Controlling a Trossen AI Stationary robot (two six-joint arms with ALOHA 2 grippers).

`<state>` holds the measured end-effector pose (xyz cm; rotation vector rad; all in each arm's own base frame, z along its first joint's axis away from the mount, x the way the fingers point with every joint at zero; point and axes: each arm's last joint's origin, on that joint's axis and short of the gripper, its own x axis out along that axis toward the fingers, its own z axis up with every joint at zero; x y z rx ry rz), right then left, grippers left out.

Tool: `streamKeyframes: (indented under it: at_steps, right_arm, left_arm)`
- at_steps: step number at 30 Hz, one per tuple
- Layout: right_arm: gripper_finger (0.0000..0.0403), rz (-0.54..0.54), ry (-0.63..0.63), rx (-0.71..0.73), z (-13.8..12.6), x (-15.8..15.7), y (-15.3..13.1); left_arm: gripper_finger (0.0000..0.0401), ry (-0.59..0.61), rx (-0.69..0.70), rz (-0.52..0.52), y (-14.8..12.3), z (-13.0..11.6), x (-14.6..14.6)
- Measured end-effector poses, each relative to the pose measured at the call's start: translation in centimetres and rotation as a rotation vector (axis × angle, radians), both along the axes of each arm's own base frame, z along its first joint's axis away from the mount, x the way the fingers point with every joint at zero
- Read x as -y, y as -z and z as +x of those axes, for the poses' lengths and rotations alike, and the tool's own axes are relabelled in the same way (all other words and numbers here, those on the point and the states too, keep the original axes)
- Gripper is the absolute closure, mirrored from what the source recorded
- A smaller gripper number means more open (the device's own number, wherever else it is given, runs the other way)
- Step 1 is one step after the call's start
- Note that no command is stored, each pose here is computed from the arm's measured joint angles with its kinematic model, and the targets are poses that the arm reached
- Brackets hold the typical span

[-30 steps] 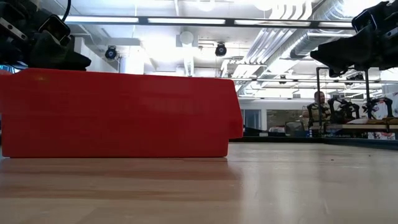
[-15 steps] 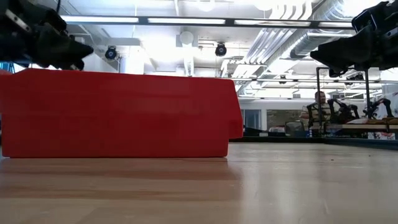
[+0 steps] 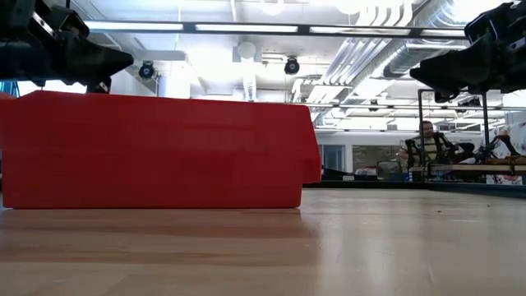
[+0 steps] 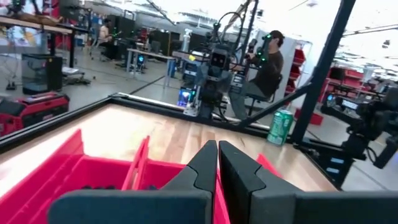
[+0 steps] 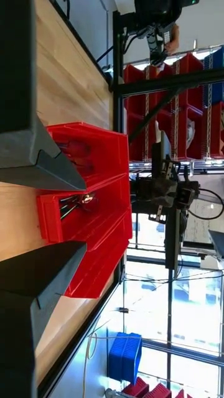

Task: Sort silverware
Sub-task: Return to Home Position

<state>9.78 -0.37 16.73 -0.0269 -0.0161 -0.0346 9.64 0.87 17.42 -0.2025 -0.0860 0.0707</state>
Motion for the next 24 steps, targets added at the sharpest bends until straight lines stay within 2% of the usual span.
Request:
streamKeyframes:
  at_steps: [24]
  right_arm:
    - [0.027,0.0,-0.003,-0.002,0.01,-0.01,0.01]
  left_arm:
    - [0.0401,-0.051,-0.006,-0.001,0.05,-0.04,-0.48]
